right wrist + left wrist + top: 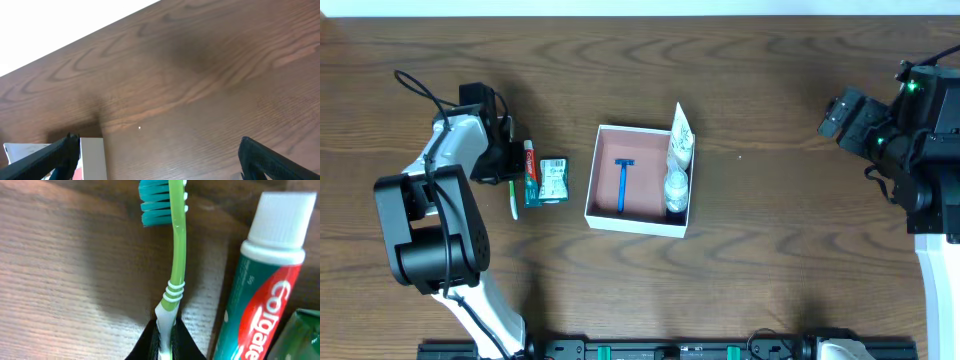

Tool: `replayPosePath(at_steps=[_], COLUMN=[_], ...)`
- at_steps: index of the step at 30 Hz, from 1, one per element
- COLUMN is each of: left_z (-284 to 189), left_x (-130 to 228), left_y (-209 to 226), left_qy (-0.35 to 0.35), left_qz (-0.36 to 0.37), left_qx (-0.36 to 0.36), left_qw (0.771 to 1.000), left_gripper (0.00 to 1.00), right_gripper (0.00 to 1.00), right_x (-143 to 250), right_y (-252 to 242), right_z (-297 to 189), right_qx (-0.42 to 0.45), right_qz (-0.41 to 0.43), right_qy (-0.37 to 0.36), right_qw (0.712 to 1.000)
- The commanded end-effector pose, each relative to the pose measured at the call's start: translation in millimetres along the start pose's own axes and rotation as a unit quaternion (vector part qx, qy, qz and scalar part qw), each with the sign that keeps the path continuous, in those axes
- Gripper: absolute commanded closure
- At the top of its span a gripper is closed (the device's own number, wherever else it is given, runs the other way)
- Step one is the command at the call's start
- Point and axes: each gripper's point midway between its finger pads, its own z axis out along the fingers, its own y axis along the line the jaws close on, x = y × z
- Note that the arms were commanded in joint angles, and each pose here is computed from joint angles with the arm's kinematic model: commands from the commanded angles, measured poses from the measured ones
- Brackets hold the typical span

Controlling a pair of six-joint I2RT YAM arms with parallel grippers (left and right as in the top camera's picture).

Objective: Pack container
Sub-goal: 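Move the left gripper to the green toothbrush and grasp it, then place the toothbrush into the box beside the razor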

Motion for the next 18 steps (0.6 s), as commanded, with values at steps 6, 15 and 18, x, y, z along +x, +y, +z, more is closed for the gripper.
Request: replayPosePath(at_steps=[6, 15, 18], left_z=[-49.5, -165.5, -177.5], left_x=[1.5, 12.1, 21.8], left_y=[-6.0, -106.5, -149.7], left_qy=[-0.023, -0.162, -0.183], left_qz=[-0.003, 0.105, 0.158], left_qx=[0.001, 0.073, 0.089], left_qw=[1.000, 0.978, 0.966], left_gripper=[0.94, 0.94, 0.94], right_gripper=[0.01, 0.01, 0.01], right_x=[-2.7, -2.7, -2.7], right_y=[-0.3, -0.3, -0.3], right_z=[-1.5, -1.5, -1.5], right_qx=[-0.001, -0.001, -0.001], right_qz=[0.000, 0.000, 0.000], right_qy=[-0.003, -0.003, -0.003], right_qw=[1.000, 1.000, 1.000])
